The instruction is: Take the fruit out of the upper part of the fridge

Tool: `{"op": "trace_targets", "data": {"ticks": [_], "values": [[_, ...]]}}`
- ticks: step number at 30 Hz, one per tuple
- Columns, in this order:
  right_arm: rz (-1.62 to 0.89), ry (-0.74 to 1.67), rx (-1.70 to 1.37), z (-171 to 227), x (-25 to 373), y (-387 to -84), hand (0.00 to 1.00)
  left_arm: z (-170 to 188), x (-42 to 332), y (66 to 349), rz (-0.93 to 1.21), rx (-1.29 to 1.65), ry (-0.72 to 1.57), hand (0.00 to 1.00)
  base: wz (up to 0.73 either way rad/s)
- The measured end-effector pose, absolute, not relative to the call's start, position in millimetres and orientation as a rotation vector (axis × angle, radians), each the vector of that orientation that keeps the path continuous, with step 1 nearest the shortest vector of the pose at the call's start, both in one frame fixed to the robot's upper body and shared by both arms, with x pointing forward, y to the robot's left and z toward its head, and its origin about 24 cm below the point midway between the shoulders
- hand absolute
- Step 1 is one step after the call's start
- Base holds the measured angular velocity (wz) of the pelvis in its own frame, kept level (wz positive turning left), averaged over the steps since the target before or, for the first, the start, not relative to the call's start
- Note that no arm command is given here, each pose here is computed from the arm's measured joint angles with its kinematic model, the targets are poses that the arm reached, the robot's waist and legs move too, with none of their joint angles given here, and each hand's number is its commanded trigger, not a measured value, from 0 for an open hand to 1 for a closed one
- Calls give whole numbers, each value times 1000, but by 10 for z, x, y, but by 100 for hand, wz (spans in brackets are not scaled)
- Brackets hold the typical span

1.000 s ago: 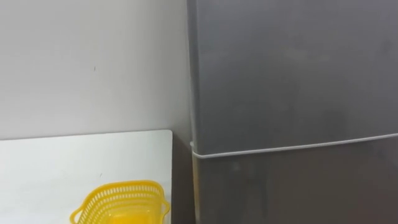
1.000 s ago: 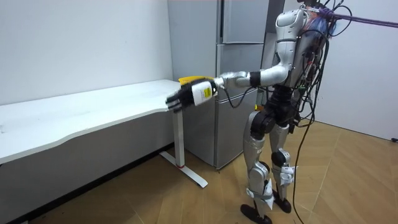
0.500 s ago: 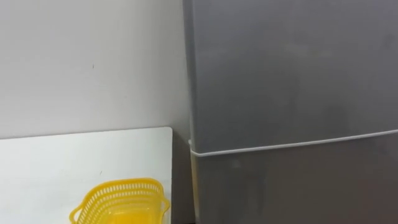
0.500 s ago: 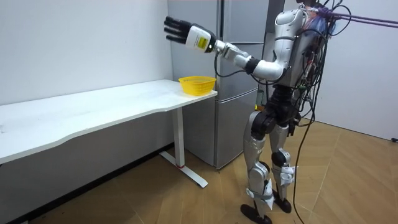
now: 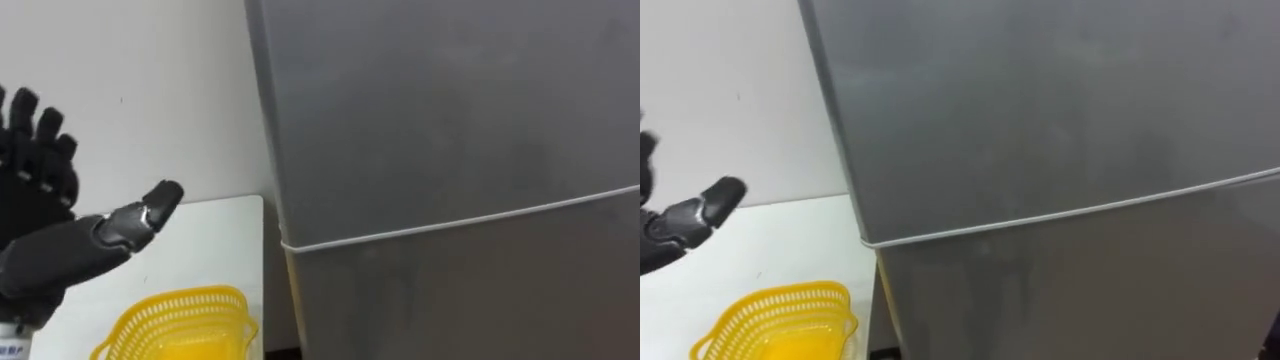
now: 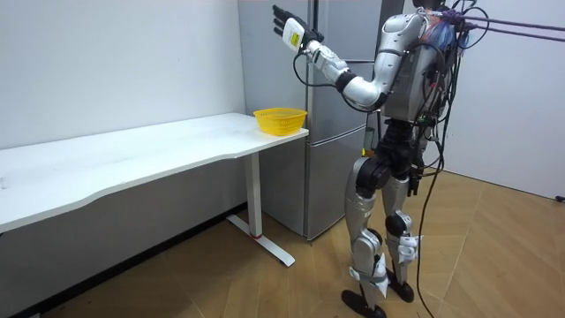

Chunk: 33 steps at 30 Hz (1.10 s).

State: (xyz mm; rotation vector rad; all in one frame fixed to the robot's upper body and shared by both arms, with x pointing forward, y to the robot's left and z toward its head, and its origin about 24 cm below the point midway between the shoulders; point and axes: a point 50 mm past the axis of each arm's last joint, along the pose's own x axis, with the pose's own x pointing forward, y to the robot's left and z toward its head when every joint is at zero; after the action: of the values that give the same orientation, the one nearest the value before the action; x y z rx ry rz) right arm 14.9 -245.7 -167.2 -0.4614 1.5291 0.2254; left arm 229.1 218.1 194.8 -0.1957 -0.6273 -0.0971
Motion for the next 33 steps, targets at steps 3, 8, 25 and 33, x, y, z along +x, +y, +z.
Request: {"op": "trace_targets", "data": {"ticks": [3, 8, 25, 33], "values": [[219, 1533, -460, -1670, 131, -2466, 0, 1960, 2299, 2143, -183, -189, -621, 0, 0], [209, 1547, -470, -1658, 98, -2517, 0, 1958, 2294, 2090, -305, -196, -611, 0, 0], [166, 1577, -451, -1633, 74, -2609, 0, 1934, 2263, 1966, -577, -109, -576, 0, -2], [157, 1578, -446, -1630, 73, -2618, 0, 1931, 2259, 1958, -594, -105, -574, 0, 0]]}}
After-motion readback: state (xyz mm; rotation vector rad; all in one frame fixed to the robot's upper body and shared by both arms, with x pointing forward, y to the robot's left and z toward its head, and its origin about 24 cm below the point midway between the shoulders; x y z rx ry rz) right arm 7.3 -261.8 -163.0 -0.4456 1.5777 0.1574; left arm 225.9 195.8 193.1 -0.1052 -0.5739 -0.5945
